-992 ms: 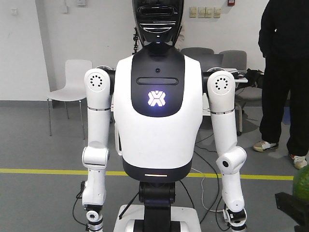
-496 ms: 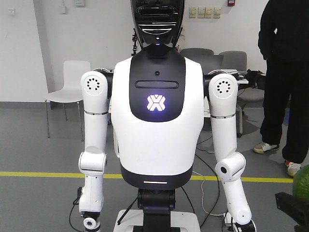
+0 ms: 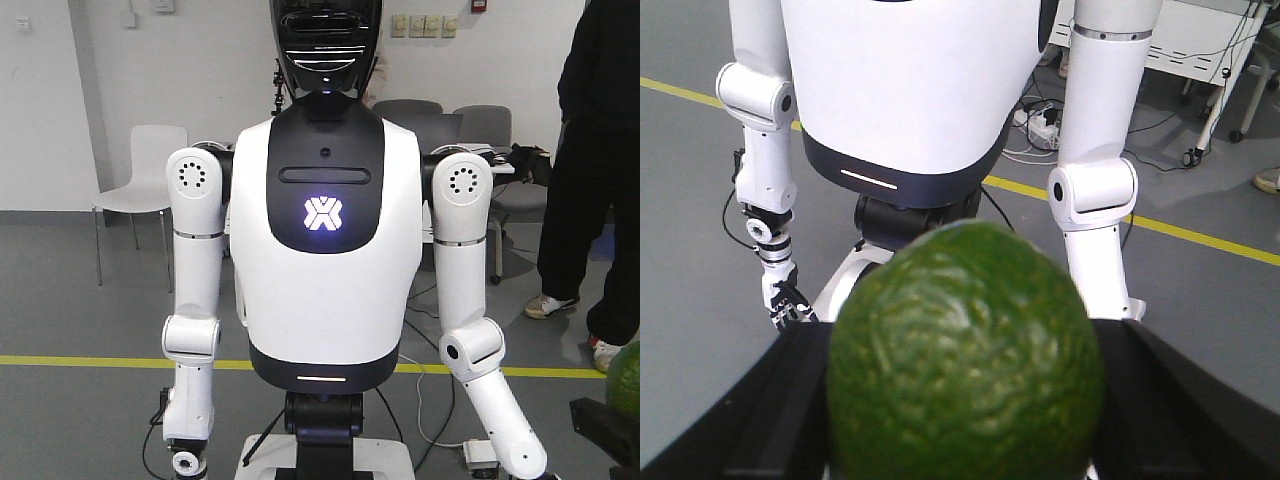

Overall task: Pick snacks and fruit into basket
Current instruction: 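Drive toward the other robot holding the light-blue basket and stop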

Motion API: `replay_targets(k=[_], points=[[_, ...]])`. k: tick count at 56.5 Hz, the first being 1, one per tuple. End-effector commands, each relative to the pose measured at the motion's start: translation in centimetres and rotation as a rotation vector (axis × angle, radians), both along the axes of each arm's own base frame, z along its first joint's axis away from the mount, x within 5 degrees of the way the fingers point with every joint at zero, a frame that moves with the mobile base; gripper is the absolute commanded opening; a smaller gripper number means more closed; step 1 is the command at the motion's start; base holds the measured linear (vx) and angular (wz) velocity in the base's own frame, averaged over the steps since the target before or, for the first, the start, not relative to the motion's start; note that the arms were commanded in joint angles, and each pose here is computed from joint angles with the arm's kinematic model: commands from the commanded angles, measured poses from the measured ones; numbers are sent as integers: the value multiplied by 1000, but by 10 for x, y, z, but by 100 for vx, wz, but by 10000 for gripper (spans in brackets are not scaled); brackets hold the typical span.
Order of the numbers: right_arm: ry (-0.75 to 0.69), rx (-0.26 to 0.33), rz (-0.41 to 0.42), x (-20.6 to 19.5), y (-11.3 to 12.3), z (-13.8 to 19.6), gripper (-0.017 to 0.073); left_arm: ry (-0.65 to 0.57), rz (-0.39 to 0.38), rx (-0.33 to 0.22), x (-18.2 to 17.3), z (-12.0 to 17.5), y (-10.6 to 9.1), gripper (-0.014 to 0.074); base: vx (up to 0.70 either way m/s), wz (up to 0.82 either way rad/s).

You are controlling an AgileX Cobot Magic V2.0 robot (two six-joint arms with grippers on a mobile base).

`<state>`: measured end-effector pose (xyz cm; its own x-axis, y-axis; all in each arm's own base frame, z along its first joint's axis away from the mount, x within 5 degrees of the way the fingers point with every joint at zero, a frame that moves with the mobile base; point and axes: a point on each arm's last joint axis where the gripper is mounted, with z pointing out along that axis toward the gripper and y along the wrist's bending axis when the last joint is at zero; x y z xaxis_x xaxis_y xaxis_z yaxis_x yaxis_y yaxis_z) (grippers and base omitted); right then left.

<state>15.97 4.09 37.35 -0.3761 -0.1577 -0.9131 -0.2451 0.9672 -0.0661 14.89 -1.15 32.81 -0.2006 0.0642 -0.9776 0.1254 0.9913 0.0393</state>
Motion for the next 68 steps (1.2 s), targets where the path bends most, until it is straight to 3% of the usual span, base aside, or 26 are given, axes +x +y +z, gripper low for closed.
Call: replay_targets(k=[1, 68], points=[[-121, 10, 10, 0, 0, 18, -8, -104, 36, -17, 0, 18, 3, -3, 0, 0], [-121, 10, 10, 0, 0, 18, -8, -104, 36, -17, 0, 18, 3, -3, 0, 0]])
